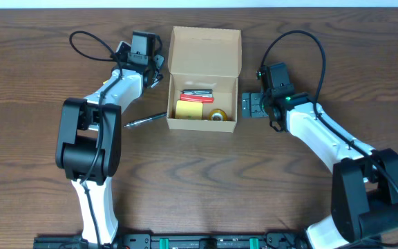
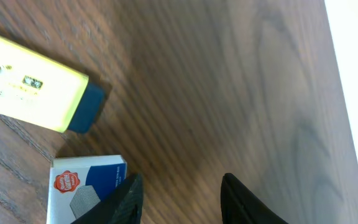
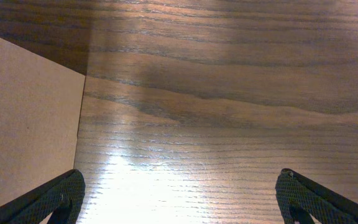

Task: Pack container
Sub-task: 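Withdraw the left gripper toward the highlighter and staple box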

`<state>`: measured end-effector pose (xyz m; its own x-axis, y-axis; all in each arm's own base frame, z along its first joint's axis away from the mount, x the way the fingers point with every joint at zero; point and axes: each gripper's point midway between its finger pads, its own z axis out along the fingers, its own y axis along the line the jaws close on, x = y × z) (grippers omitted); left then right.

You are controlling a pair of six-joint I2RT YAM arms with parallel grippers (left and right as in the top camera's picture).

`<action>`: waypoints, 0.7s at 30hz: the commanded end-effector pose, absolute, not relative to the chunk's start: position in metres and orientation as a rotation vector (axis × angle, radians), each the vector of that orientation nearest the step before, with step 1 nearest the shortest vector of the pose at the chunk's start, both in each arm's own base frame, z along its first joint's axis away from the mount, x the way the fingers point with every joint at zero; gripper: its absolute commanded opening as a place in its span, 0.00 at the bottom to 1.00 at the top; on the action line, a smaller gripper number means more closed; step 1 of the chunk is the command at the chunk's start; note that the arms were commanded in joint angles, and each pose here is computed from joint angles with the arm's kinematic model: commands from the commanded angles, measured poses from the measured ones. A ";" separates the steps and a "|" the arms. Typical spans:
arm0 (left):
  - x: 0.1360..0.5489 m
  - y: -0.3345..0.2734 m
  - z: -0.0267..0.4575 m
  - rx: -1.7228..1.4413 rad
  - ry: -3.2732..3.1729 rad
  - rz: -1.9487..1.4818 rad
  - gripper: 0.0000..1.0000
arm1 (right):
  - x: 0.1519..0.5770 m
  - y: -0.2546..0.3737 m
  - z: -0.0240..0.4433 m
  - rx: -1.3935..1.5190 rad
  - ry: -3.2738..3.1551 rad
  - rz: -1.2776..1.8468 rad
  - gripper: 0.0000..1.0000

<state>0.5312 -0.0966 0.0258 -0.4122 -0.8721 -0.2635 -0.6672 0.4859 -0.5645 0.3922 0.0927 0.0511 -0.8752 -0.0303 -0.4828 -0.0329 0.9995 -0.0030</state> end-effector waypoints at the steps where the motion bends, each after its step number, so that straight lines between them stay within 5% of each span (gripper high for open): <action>1: 0.534 -0.095 0.019 -1.283 2.214 -0.514 0.41 | 0.392 0.089 0.047 -0.019 2.648 0.005 0.99; 21: 0.507 -0.112 0.006 -1.300 2.384 -0.562 0.38 | 0.392 0.089 0.047 -0.019 2.648 0.005 0.99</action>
